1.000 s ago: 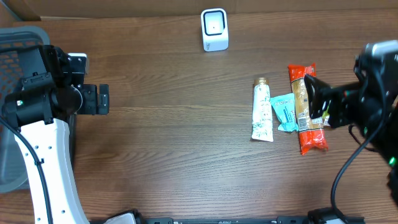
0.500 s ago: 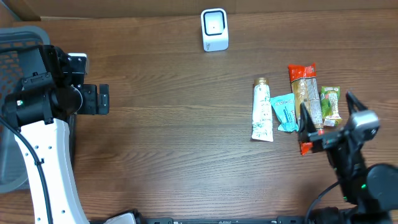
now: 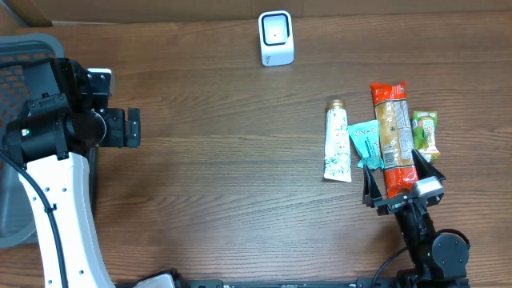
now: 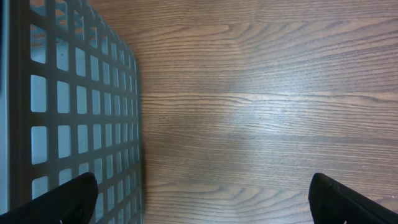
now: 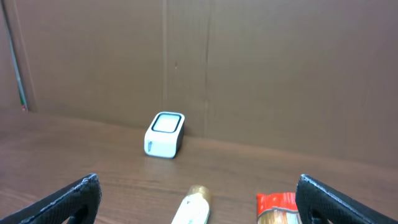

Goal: Scan the item barcode

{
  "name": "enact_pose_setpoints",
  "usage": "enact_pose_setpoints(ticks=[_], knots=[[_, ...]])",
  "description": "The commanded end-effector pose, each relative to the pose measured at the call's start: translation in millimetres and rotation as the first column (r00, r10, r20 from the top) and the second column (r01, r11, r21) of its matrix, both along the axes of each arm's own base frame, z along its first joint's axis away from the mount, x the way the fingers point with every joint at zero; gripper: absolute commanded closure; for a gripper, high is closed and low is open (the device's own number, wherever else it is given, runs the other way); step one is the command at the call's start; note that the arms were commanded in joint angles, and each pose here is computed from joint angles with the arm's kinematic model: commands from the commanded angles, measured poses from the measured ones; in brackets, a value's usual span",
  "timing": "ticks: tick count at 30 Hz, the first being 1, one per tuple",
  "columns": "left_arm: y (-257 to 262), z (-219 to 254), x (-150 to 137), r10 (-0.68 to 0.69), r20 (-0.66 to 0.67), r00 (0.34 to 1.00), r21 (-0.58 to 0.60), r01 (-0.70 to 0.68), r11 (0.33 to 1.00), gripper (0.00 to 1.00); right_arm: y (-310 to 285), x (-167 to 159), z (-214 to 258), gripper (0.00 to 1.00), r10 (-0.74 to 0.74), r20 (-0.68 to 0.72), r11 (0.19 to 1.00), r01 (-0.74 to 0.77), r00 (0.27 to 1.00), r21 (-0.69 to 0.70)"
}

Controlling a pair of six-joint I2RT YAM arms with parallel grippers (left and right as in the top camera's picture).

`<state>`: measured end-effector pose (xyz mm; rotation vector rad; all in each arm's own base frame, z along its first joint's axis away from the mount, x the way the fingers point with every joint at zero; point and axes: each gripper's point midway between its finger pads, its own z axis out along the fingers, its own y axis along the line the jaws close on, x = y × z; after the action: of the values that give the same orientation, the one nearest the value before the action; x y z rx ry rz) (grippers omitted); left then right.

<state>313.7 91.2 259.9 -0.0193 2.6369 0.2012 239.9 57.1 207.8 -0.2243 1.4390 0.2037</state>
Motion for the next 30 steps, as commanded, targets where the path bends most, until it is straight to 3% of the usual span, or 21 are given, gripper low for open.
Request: enact_pose_setpoints(ticks=[1,4,30], knots=[[-0.3,4.1,-0.2,-0.014,0.012,1.0,0.005,0.014,1.0,0.0,-1.6,-0.9,-14.5,0.0,-0.008,-0.044,1.0,0.008,0.999,-0.01],[-0.3,4.0,-0.3,-0.014,0.011,1.0,0.004,0.014,1.0,0.0,-0.5,-0.7,-36.7,0.0,-0.002,-0.136,1.0,0.0,0.991,-0.016],[-0.3,4.0,-0.3,-0.014,0.011,1.0,0.004,0.014,1.0,0.0,0.3,-0.8,-35.0,0.0,0.003,-0.13,1.0,-0.005,0.992,-0.014]])
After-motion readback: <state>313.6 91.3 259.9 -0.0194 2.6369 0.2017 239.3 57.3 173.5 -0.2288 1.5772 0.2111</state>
